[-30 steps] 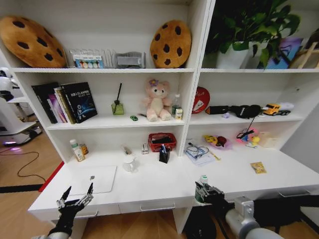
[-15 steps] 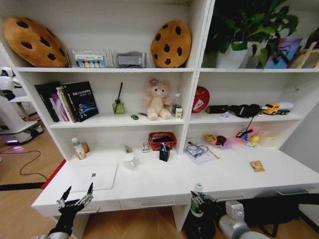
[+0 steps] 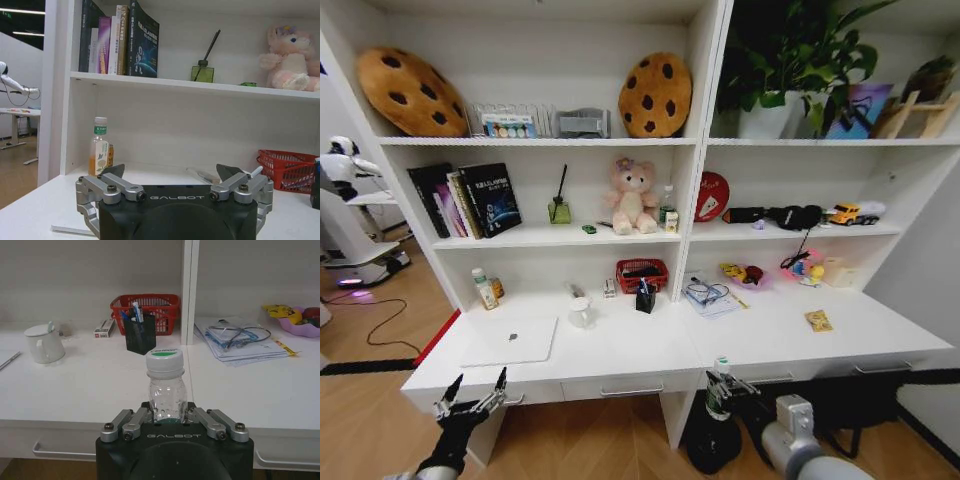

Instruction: Organize the objects on the table.

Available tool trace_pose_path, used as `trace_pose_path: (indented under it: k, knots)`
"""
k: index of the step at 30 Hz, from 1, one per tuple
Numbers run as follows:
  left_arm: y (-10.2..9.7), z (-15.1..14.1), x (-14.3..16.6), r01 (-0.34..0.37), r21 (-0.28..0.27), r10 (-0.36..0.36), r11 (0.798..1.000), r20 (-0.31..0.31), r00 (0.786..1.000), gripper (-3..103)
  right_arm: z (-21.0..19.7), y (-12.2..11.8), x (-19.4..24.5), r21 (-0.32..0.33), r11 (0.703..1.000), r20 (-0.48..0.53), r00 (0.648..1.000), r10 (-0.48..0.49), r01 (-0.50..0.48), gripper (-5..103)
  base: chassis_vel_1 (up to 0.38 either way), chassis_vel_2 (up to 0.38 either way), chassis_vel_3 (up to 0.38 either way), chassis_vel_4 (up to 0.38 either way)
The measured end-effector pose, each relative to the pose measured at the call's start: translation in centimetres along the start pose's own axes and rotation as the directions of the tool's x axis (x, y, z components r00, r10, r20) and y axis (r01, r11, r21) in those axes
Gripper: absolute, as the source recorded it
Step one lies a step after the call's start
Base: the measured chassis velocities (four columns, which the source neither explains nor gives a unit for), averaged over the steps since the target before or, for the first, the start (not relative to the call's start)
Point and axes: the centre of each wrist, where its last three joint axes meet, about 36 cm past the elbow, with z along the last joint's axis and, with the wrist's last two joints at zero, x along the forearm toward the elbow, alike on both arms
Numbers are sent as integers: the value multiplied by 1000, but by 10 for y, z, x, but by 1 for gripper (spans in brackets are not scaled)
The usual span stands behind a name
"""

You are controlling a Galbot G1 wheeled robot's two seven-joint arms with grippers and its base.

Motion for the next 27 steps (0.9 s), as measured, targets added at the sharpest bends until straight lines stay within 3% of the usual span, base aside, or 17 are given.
trace_pose_path:
  k: [11,20,25,27]
  knots:
    - [0,0,0,0,0,0,1000,0,1000,100,-2,-1,-1,-22,1000,22,1000,-5,5,26,-60,-90,54,89]
    - [0,0,0,0,0,0,1000,0,1000,100,1,3,-1,-50,999,36,999,8,-6,26,-212,-211,226,211]
    - [0,0,0,0,0,0,1000,0,1000,100,16,4,-7,-80,996,-25,999,23,-25,26,-185,-180,193,190]
    - [0,0,0,0,0,0,1000,-1,1000,100,44,1,-19,-128,989,-150,987,52,-71,26,-50,-111,113,70]
